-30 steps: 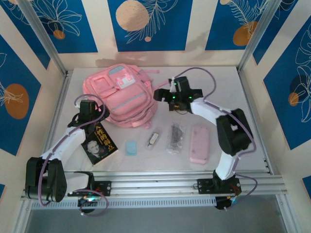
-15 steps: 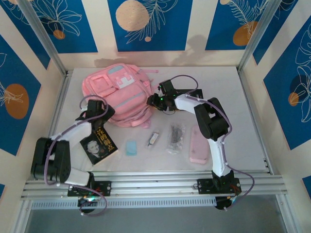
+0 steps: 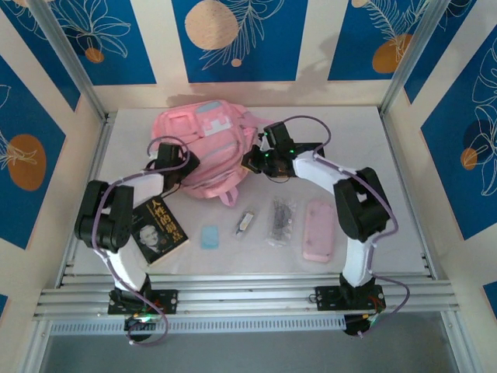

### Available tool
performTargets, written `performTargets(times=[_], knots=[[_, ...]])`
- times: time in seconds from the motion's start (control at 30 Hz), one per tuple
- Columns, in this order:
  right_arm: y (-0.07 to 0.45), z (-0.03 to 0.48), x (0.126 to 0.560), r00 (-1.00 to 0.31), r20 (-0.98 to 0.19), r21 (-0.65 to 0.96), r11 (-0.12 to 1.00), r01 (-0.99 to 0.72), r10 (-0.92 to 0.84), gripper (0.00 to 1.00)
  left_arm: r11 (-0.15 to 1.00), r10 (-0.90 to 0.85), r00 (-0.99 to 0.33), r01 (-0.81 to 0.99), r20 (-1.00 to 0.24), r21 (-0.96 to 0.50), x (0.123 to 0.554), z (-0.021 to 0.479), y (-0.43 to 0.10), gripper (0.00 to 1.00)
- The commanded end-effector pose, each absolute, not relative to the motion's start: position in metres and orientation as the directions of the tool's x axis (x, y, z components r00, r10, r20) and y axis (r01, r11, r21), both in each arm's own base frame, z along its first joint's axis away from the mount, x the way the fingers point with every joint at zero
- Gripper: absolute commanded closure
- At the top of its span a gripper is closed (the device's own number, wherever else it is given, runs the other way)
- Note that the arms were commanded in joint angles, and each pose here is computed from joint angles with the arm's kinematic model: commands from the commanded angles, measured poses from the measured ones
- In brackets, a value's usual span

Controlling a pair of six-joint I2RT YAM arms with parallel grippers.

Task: Pack the student bag
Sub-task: Rotate the student bag at the top-center of the table.

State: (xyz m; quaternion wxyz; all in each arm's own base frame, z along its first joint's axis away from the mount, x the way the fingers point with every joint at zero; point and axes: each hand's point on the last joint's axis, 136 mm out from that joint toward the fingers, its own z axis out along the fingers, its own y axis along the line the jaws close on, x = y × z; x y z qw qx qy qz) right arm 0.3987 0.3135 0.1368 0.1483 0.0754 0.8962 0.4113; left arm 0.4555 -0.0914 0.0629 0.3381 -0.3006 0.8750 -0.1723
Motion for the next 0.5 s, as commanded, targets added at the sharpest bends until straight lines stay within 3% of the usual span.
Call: performTargets(times=[0.0,0.17,0.23,0.37,0.47], knots=[[0.338,0.168,0.341,-0.983,-0.118,0.819,0.574,-0.018,0.137,1.0,0.769,-0.609,-0.592,-0.278,-0.528,-0.576,0.493,0.088,-0.119,0.0],[0.362,0.161,0.306,-0.992,-0.096,0.808,0.589,-0.028,0.084,1.0,0.774,-0.571,-0.623,-0.189,-0.535,-0.605,0.517,0.1,-0.15,0.0],[0.366,0.155,0.302,-0.995,-0.078,0.802,0.597,-0.026,0.062,0.96,0.771,-0.564,-0.632,-0.173,-0.531,-0.613,0.526,0.099,-0.156,0.0],[0.348,0.153,0.311,-0.992,-0.103,0.771,0.636,-0.037,0.067,0.54,0.823,-0.511,-0.616,-0.149,-0.599,-0.549,0.537,0.112,-0.144,0.0],[0.315,0.157,0.327,-0.981,-0.163,0.726,0.686,-0.051,0.1,0.39,0.897,-0.41,-0.59,-0.124,-0.695,-0.424,0.535,0.138,-0.125,0.0]])
